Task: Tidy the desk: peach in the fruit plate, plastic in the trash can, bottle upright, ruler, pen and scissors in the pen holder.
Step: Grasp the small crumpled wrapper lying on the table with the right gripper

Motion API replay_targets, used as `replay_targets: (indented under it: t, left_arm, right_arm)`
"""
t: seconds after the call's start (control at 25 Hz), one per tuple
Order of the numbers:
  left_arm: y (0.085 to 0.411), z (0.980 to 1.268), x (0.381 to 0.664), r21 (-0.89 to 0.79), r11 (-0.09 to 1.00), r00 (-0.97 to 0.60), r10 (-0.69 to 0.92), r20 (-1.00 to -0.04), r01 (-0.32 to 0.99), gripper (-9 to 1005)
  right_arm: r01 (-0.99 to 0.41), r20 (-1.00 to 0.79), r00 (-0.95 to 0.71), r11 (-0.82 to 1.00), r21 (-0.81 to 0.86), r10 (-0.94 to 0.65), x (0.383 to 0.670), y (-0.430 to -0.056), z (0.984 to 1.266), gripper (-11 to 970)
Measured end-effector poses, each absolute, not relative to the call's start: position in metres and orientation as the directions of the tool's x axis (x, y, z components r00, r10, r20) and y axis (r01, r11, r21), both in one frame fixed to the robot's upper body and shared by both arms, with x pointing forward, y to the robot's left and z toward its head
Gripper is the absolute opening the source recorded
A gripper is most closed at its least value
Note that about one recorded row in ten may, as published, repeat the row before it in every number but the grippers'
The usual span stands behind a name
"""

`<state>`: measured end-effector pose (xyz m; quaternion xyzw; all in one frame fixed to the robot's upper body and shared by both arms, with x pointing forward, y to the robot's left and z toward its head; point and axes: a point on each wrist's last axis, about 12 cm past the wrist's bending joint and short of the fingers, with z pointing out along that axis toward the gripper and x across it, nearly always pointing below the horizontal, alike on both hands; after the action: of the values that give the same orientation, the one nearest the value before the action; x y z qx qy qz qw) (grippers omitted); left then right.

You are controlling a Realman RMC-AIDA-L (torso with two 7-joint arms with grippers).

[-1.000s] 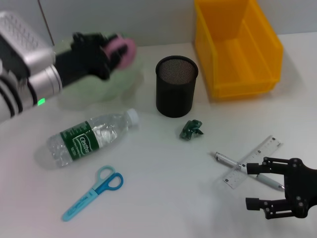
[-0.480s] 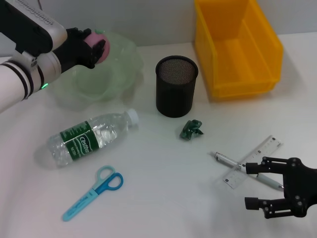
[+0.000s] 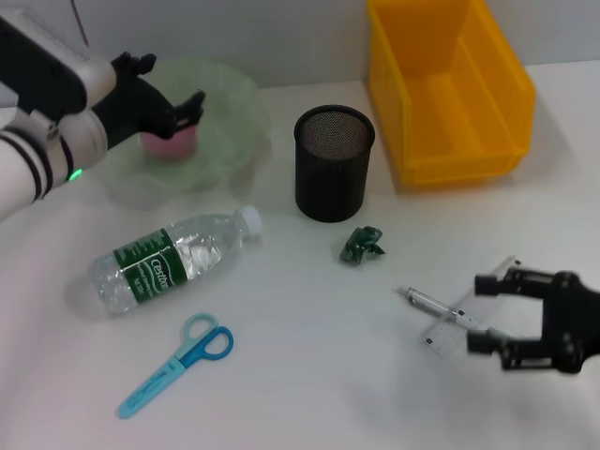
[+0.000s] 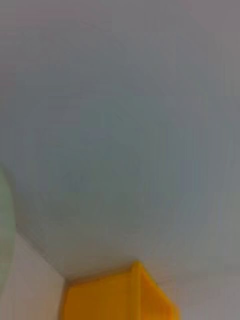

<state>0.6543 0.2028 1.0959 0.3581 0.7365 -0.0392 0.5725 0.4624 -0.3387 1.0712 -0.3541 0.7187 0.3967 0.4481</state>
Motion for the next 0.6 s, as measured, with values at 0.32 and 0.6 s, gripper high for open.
replay_targets:
  t: [0.32, 0.6]
  left_arm:
    - [0.219, 1.08, 0.585, 0.266, 0.641, 0.012, 0.372, -0.928, 0.72, 813]
    - [0.227, 1.072, 0.522, 0.15, 0.419, 0.074, 0.192, -0.978, 0.895, 832]
  right_arm:
    - [-0.755, -0.89, -0.448, 0.567, 0.329, -0.08, 0.475, -0.362, 1.093, 830]
    - [-0.671, -0.821, -0.563, 0.634, 0.385, -0.097, 0.504, -0.367, 1.135, 831]
